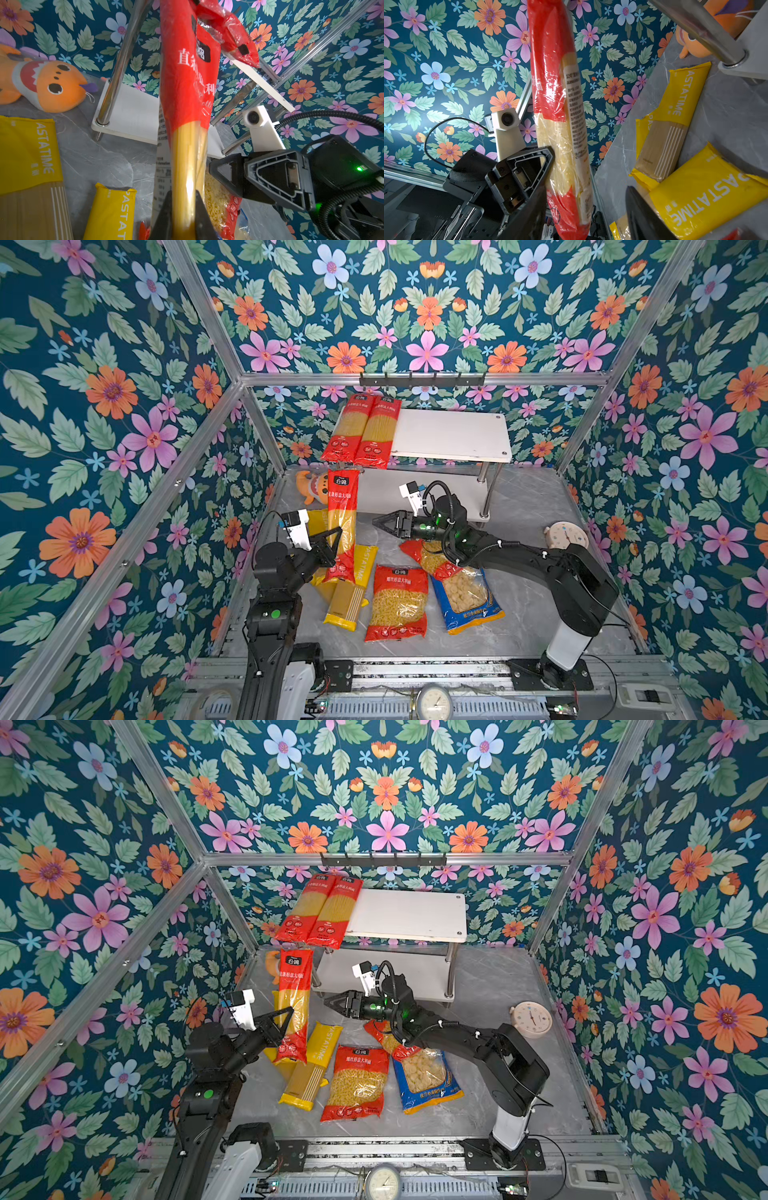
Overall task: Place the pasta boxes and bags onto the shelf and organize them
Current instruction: 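Lift the bag upright with the left gripper while the right gripper reaches toward it, then grasp the upper part of the bag with the right gripper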
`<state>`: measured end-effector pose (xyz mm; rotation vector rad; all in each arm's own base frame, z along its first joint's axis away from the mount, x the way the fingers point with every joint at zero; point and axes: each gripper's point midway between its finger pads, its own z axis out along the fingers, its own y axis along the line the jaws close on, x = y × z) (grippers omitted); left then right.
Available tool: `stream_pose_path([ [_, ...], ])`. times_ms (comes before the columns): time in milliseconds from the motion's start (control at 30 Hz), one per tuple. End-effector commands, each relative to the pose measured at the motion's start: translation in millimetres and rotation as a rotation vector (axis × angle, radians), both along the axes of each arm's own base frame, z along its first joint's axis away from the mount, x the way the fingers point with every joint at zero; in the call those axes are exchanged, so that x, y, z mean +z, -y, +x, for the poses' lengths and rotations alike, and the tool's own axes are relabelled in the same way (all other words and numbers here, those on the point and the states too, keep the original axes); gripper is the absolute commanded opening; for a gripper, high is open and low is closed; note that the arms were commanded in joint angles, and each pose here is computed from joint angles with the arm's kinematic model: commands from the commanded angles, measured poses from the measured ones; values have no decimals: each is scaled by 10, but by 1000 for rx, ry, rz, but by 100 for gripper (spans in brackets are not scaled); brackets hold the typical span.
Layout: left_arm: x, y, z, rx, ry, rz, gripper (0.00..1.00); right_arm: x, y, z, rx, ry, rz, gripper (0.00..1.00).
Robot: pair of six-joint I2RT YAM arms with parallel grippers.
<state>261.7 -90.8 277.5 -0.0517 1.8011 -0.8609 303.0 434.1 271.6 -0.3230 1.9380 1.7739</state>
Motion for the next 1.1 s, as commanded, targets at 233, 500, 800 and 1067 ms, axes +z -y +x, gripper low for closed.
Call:
stream_pose_path([
  [233, 73, 366, -143, -180, 61, -44, 0, 39, 59, -6, -85, 35, 32, 70],
  [500, 81, 725, -161, -291, 62, -46, 0, -5, 105, -19, -115, 46, 7, 72],
  [800, 109, 1117, -194, -390, 79, -91, 0, -6, 240, 0, -156, 59, 57, 64],
  [1067, 105, 1230, -135, -439, 42, -103, 10, 188, 535, -8, -190, 108, 127, 31],
])
